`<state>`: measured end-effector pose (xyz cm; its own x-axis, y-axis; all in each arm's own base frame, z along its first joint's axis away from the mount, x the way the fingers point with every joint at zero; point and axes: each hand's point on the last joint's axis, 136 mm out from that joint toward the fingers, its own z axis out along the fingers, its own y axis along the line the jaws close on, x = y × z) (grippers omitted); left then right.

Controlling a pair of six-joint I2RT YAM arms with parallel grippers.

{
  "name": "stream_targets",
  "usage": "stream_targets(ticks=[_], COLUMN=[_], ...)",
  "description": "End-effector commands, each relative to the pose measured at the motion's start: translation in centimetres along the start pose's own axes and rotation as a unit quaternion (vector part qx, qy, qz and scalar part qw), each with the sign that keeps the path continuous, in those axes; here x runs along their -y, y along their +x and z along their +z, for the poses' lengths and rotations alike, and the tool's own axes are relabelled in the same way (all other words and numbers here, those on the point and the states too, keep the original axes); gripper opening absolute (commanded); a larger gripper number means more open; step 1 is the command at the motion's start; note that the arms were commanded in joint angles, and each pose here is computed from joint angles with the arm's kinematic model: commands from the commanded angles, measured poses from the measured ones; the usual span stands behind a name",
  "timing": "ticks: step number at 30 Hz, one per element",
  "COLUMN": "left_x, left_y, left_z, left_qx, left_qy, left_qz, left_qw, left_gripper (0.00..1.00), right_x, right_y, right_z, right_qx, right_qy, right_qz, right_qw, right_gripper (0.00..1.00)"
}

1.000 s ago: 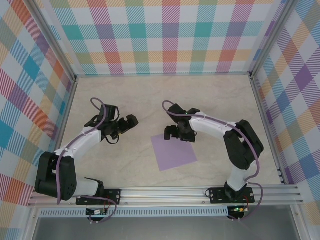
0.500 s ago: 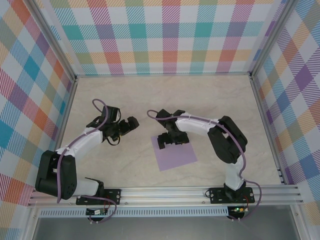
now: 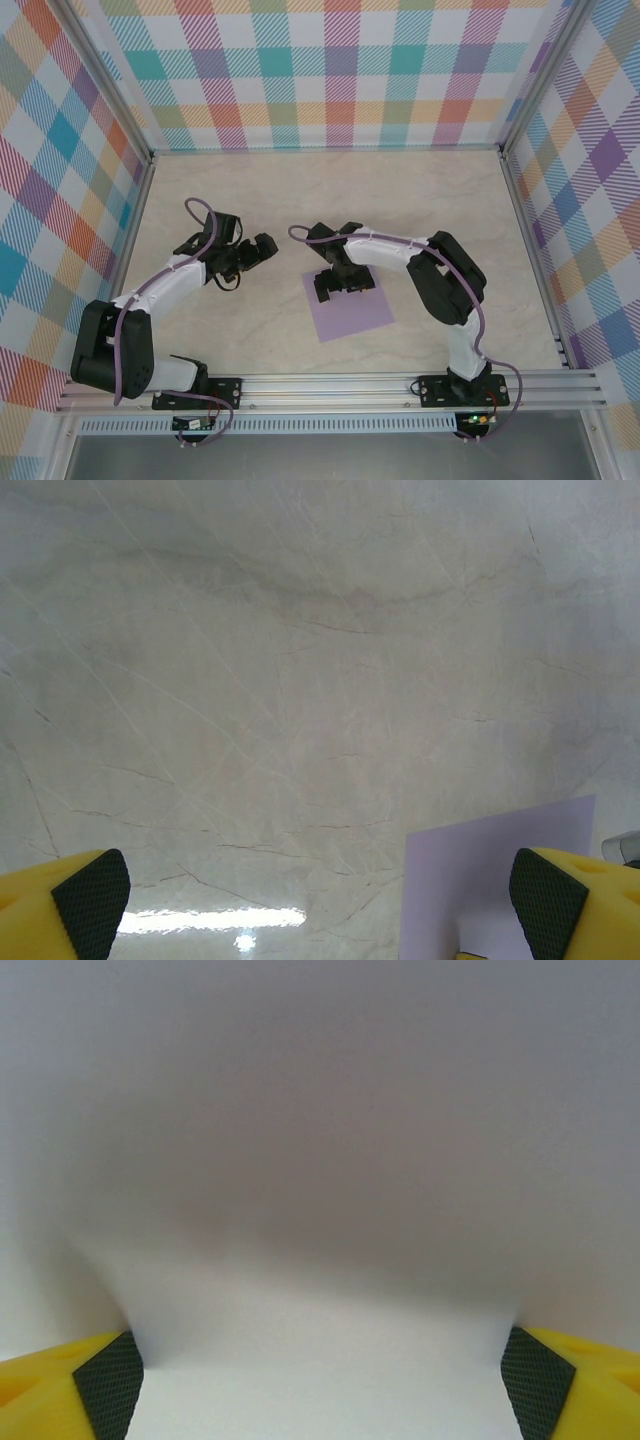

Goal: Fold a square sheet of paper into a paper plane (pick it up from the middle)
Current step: Fold the square sheet of paper in half at the center of the table.

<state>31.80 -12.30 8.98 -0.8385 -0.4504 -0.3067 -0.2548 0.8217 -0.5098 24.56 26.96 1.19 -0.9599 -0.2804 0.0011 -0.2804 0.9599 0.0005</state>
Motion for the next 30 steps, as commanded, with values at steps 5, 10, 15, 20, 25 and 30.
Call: stream_targets(ticks=[5, 10, 15, 20, 25, 30], left_x=[-0.8, -0.9, -0.9, -1.0, -1.0, -1.0], left_y=[1.1, 1.2, 1.2, 1.4, 1.4, 1.5], left_z=[0.4, 0.4, 0.4, 0.4, 0.4, 0.4], left_qx=[-0.011, -0.011, -0.01, -0.013, -0.013, -0.014], left_qy=[-0.017, -0.019, -0.018, -0.018, -0.017, -0.018], left_qz=[0.003, 0.003, 0.001, 0.002, 0.001, 0.002], left_qw=[1.0, 1.0, 1.0, 1.0, 1.0, 1.0], left_gripper=[1.0, 1.0, 1.0, 1.0, 1.0, 1.0], right_x=[1.4, 1.6, 1.1, 0.6, 1.2, 1.7], right_y=[1.7, 1.1, 0.4, -0.9, -1.6, -1.9], right_z=[4.2, 3.0, 1.4, -2.3, -2.8, -1.7], right_qx=[-0.036, -0.017, -0.005, 0.032, 0.044, 0.034], right_qy=[0.022, 0.005, -0.016, -0.035, -0.022, -0.013], right_qz=[0.03, 0.042, 0.047, 0.051, 0.07, 0.093], right_qw=[0.999, 0.999, 0.999, 0.998, 0.996, 0.995], right_gripper=[0.87, 0.8, 0.83, 0.94, 1.0, 1.0])
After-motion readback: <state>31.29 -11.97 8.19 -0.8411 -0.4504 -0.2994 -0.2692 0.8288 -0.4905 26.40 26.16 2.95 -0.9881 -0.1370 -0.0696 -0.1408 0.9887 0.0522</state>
